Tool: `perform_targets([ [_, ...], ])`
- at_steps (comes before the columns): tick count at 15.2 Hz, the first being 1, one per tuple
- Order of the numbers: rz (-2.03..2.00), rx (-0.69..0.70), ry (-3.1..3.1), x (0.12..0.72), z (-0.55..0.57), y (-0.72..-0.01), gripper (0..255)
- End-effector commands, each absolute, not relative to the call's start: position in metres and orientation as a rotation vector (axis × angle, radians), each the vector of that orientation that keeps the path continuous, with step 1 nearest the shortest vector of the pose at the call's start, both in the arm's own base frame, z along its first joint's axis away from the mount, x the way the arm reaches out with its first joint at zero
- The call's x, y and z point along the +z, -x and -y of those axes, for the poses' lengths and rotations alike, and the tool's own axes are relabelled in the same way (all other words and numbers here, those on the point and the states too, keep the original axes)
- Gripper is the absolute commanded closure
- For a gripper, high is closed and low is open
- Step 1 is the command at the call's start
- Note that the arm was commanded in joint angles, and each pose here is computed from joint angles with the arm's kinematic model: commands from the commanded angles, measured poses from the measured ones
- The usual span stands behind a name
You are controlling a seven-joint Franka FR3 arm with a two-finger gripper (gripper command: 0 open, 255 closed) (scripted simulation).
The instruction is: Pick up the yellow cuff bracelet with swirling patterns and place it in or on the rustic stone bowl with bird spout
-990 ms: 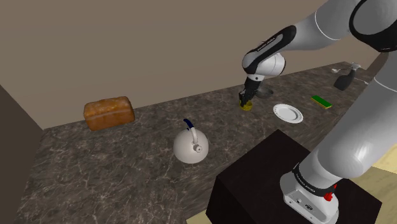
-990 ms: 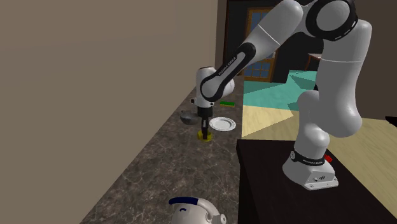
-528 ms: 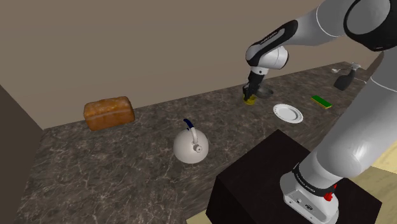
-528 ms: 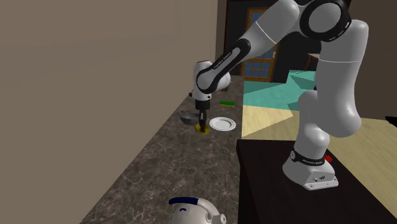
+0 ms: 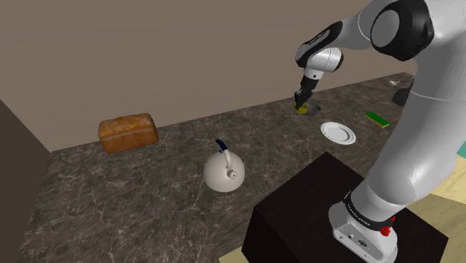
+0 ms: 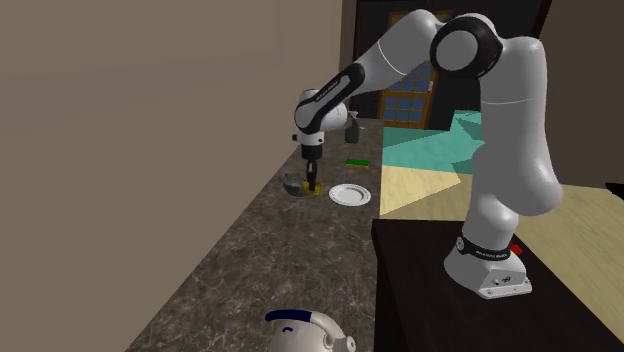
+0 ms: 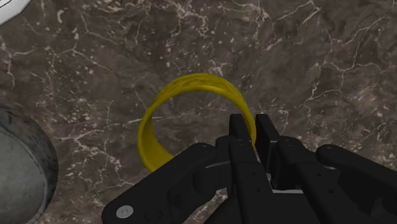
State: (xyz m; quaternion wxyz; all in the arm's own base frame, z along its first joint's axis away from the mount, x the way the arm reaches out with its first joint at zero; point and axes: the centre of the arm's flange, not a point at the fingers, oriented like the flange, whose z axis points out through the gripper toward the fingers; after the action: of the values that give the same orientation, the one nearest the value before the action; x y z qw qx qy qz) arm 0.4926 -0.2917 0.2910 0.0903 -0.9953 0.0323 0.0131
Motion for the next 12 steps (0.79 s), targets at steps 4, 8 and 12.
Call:
perform_targets([
  [4,-0.093,0.039,2.959,0.293,0.353,-0.513,255],
  [8,-0.093,0.039,2.959,0.294,0.404,-0.528,255],
  [12,-0.093,0.039,2.959,0.296,0.455,-0.543,255],
])
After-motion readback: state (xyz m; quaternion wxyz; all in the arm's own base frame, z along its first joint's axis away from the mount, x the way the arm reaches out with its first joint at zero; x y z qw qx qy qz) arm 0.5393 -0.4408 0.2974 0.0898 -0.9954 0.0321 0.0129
